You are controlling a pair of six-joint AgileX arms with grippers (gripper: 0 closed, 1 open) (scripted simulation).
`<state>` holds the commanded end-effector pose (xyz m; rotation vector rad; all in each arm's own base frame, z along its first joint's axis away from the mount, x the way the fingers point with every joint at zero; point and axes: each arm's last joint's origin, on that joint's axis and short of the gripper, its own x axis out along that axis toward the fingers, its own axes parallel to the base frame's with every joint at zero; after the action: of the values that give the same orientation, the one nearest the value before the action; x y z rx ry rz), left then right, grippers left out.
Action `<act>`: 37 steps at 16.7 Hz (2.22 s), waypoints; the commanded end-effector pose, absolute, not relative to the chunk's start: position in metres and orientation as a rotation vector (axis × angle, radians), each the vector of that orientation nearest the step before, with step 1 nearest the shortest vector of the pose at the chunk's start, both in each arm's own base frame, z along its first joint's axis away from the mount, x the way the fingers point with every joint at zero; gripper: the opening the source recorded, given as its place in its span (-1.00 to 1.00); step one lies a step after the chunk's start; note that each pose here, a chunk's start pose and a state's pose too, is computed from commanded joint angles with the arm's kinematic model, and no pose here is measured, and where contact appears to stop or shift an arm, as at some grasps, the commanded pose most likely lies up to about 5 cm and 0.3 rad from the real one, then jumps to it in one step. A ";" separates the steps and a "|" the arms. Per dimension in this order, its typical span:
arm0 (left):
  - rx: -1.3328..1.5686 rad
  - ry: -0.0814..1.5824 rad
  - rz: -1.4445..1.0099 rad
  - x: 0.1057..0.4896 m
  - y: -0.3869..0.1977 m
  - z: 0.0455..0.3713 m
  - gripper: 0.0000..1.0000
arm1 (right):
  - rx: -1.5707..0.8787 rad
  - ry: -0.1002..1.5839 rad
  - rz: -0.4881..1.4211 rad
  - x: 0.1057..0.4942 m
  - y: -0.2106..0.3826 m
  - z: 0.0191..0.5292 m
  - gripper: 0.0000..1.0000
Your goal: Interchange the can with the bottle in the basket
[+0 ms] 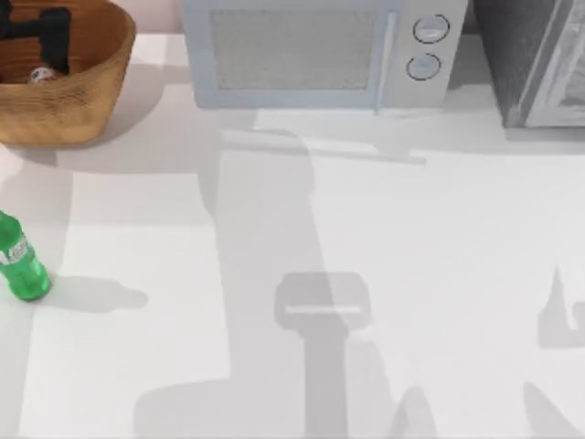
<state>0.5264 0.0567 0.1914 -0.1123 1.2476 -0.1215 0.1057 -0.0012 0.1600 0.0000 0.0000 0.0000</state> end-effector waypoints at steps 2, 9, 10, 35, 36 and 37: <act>-0.120 1.263 -0.116 0.527 0.058 0.184 1.00 | 0.000 0.000 0.000 0.106 -0.001 0.160 1.00; -0.124 1.269 -0.112 0.541 0.053 0.135 1.00 | 0.000 0.000 0.000 0.106 -0.001 0.160 1.00; -0.124 1.269 -0.112 0.543 0.053 0.131 1.00 | 0.000 0.000 0.000 0.106 -0.001 0.160 1.00; -0.123 1.269 -0.112 0.543 0.052 0.128 -1.00 | 0.000 0.000 0.000 0.106 -0.001 0.160 1.00; -0.117 1.228 -0.109 0.543 0.054 0.147 -1.00 | 0.000 0.000 0.000 0.106 -0.001 0.160 1.00; -0.117 1.228 -0.109 0.543 0.054 0.147 -1.00 | 0.000 0.000 0.000 0.106 -0.001 0.160 1.00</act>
<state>0.5426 0.0540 0.1472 -0.1171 1.2285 -0.1095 0.1057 -0.0012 0.1600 0.0000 0.0000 0.0000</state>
